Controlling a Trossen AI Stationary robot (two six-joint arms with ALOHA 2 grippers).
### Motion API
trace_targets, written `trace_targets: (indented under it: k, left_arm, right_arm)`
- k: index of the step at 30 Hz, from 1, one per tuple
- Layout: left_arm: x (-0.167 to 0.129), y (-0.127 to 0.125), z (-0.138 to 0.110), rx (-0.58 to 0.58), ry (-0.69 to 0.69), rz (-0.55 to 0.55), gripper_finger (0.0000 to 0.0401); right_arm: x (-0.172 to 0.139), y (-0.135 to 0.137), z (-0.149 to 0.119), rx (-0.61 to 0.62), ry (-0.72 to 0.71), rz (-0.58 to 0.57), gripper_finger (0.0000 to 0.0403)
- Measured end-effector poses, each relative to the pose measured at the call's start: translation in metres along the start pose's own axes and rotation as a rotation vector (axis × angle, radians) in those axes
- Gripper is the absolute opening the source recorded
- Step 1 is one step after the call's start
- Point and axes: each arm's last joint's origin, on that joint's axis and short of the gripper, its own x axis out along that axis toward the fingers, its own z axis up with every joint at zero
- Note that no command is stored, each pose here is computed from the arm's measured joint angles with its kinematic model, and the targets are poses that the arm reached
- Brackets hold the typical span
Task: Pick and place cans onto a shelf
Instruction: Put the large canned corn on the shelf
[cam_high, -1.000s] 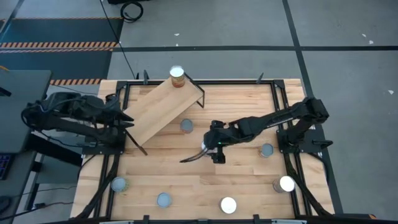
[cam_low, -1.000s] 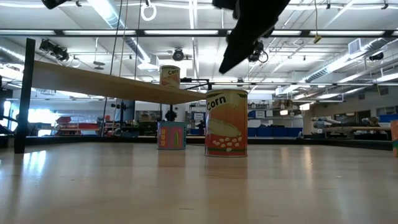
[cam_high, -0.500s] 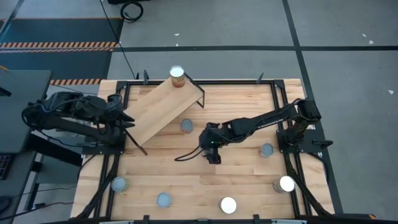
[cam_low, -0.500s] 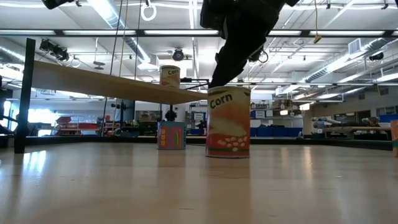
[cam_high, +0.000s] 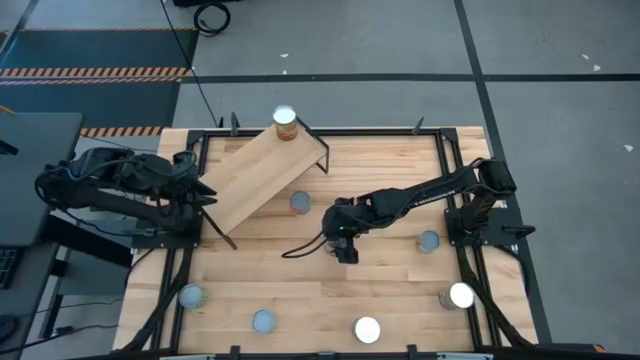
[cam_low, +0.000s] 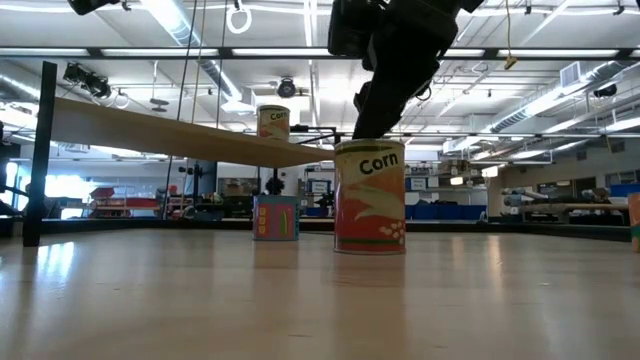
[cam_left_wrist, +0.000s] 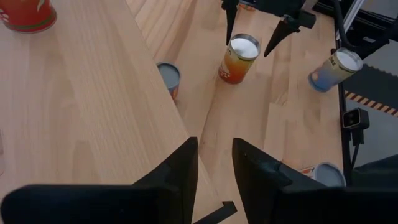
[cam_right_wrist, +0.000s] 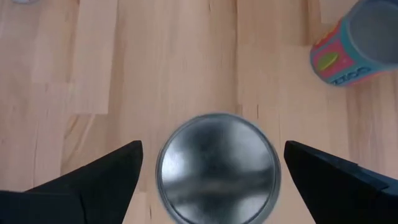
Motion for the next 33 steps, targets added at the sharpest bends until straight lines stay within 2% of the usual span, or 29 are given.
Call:
trace_targets:
  k: [8, 15, 20, 26, 30, 33]
  left_arm:
    - [0.0, 0.0, 0.0, 0.001, 0.0, 0.0, 0.0105]
    - [0.0, 0.0, 0.0, 0.027, -0.001, 0.0, 0.0105]
    - [0.0, 0.0, 0.0, 0.025, -0.001, 0.0, 0.0105]
    - [0.0, 0.0, 0.0, 0.025, -0.001, 0.0, 0.0105]
    - [0.0, 0.0, 0.0, 0.008, -0.001, 0.0, 0.0105]
    - [0.0, 0.0, 0.0, -0.002, -0.001, 0.0, 0.0105]
  right_arm:
    - [0.009, -0.002, -0.012, -0.016, 0.046, 0.036, 0.04]
    - [0.012, -0.004, -0.014, -0.111, 0.024, -0.029, 0.0394]
    - [0.017, -0.003, -0.012, -0.186, 0.006, -0.006, 0.0365]
    - [0.028, -0.004, -0.014, -0.201, 0.03, 0.032, 0.0318]
    - [0.02, -0.003, -0.008, -0.231, 0.028, 0.061, 0.0309]
    - [-0.005, -0.001, 0.014, -0.311, -0.047, 0.073, 0.0314]
